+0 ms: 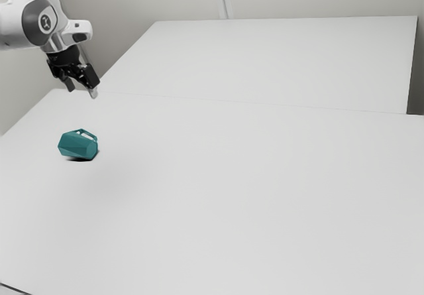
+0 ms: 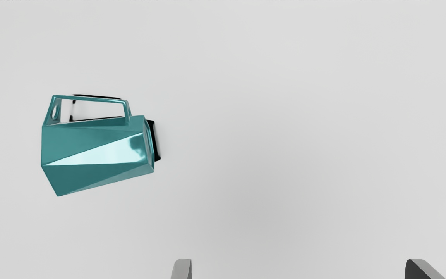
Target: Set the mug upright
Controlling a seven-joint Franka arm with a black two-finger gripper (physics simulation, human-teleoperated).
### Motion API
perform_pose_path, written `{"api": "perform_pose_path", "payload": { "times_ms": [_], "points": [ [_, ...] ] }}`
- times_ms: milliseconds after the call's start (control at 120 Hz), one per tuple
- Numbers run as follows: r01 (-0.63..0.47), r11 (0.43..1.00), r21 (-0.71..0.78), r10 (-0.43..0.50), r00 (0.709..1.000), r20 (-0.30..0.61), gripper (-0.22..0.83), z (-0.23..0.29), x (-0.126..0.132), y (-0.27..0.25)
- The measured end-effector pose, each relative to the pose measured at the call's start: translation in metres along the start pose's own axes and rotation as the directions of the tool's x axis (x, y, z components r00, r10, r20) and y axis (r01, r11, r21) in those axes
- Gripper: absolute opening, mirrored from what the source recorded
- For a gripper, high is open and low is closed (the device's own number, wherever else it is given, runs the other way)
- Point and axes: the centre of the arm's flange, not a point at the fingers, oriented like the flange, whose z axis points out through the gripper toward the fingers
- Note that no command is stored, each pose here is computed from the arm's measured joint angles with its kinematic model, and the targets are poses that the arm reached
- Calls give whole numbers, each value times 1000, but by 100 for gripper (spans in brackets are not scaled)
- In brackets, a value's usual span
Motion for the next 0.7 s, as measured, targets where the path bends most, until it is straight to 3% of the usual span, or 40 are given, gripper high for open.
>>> {"api": "perform_pose_path", "payload": {
  "times_ms": [133, 267, 392, 550, 700],
  "points": [
    [34, 999, -9, -34, 999, -24, 61, 3, -3, -15],
    [177, 982, -63, -179, 983, -32, 61, 30, -29, -95],
    [250, 962, -111, -253, 967, -21, 61, 72, -41, -154],
    [269, 948, -171, -279, 960, -36, 62, 114, -54, -213],
    [224, 942, -252, -248, 966, -68, 61, 154, -55, -253]
  ]
}}
